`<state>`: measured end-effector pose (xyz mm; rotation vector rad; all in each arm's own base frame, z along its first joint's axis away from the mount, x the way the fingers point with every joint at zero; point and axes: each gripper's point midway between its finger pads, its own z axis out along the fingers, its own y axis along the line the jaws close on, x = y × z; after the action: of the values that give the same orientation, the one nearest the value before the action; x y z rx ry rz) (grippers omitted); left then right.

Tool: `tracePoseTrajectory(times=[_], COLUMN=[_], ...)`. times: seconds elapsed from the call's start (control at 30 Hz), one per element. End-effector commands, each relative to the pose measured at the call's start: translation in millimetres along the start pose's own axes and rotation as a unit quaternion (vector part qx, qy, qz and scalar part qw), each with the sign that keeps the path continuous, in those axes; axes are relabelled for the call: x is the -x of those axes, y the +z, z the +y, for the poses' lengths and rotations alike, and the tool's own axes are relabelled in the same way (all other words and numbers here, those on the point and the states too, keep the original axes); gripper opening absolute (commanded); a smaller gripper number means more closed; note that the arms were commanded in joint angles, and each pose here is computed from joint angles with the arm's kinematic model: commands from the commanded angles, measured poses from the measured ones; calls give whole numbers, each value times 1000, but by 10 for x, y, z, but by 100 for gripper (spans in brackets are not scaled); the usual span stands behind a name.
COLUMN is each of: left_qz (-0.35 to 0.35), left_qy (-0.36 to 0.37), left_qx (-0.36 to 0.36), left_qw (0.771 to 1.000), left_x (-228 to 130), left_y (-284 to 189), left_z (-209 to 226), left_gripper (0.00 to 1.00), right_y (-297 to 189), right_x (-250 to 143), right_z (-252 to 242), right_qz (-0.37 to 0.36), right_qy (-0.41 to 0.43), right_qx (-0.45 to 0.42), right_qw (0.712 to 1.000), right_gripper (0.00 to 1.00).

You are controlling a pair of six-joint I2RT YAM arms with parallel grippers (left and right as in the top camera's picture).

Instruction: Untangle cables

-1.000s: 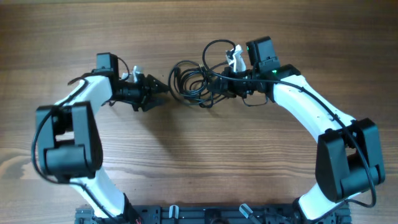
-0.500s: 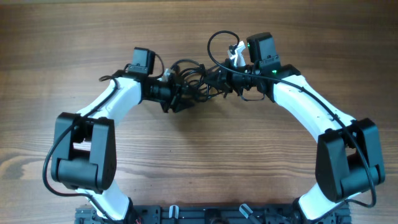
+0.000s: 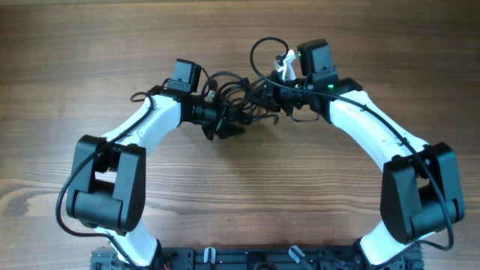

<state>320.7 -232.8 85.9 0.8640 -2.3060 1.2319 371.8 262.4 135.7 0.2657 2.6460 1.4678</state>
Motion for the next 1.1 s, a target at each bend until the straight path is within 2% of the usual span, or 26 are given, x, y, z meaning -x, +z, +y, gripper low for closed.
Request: tracePoseTrajectory(times=[0.0,0.07,0.17,0.27,0.33,0.37,0.6,0.8,0.9,1.07], left_qz=[6,0,-19,-28,-37,-42,-64,-75,-49,36], left_qy=[-1,-1,-1,1,5,8,40,28,25,49], left_qx=[1,4,12,15,15,14,8,-5,-27,-108], left_qw=[1000,1000,1000,999,999,999,997,997,998,992], left_x=[-62,-43,22,57,92,112,254,361,298,100], left_y=[-5,-5,-6,-8,-11,-17,-121,-249,-295,-536], left_z=[-2,5,34,42,33,27,16,17,-38,-222], left_gripper=[38,34,21,18,6,4,4,4,4,4], right_y=[-28,-28,-28,-28,-28,-28,-28,-31,-41,-141], right_x=[-26,-26,-26,-26,-26,-26,-44,-80,-88,-75], right_z=[106,106,106,106,106,106,-12,-93,-214,-655], right_qz=[5,5,5,5,5,5,4,9,6,-10], right_qy=[-5,-5,-5,-5,-6,-11,-48,-67,-71,-78], right_qx=[16,16,16,16,16,16,-10,-27,-55,-168], right_qw=[1000,1000,1000,1000,1000,1000,999,997,996,983], right_gripper=[4,4,4,4,4,4,4,4,4,4])
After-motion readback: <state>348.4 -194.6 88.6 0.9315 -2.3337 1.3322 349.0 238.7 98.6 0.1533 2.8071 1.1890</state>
